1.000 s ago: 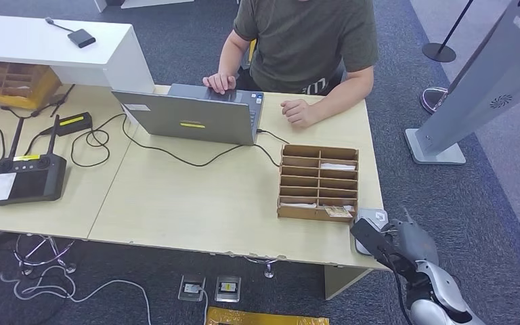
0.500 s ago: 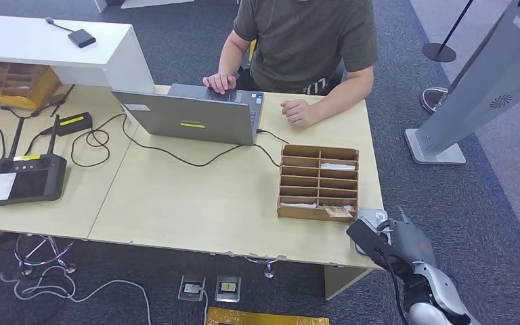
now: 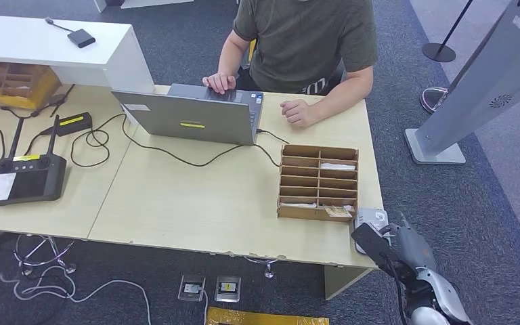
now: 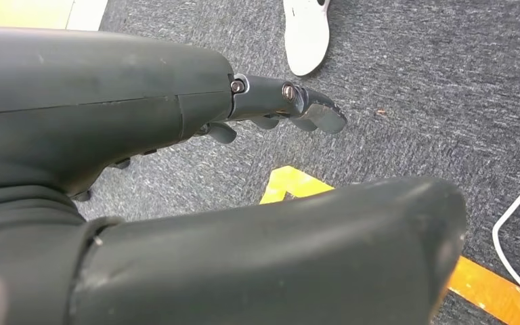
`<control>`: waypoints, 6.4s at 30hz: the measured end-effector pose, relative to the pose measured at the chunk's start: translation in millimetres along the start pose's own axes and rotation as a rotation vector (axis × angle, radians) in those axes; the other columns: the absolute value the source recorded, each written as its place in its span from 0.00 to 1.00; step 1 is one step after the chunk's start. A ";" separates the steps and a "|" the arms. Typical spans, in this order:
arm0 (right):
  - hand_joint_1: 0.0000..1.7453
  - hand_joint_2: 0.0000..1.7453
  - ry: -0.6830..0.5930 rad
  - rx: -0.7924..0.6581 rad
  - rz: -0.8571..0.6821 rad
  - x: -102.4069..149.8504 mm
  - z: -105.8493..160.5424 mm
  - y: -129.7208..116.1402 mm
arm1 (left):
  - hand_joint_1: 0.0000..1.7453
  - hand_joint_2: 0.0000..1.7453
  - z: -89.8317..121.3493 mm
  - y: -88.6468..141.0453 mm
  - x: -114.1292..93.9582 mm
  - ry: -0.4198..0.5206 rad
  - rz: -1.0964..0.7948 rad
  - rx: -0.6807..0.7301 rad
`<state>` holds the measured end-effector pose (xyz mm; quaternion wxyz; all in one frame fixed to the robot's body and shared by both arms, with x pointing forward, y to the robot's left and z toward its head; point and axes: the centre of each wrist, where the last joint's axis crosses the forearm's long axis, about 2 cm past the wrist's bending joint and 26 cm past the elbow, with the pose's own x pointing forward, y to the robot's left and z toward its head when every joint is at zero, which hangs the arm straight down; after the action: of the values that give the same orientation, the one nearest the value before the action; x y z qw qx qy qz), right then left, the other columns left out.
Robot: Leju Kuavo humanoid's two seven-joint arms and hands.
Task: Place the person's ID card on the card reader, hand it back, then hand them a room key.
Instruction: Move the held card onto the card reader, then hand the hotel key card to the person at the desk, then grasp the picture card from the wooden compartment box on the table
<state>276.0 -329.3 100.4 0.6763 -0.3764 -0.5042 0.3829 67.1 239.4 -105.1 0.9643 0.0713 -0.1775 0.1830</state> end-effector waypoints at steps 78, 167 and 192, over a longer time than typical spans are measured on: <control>1.00 1.00 -0.431 -0.417 0.196 174.7 -31.9 -79.8 | 0.00 0.00 2.5 -7.4 -1.0 0.066 -0.007 0.058; 0.00 1.00 -0.316 -0.390 0.344 101.9 9.7 7.8 | 0.00 0.00 2.4 -4.3 -2.7 0.039 0.078 0.114; 0.00 1.00 -0.317 -0.387 0.487 103.6 23.0 44.5 | 0.00 0.00 2.1 -4.6 -2.3 0.026 0.062 0.073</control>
<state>268.1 -214.7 106.2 0.3946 -0.5427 -0.5616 0.4841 66.2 234.0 -104.3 0.9572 0.0985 -0.1602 0.2200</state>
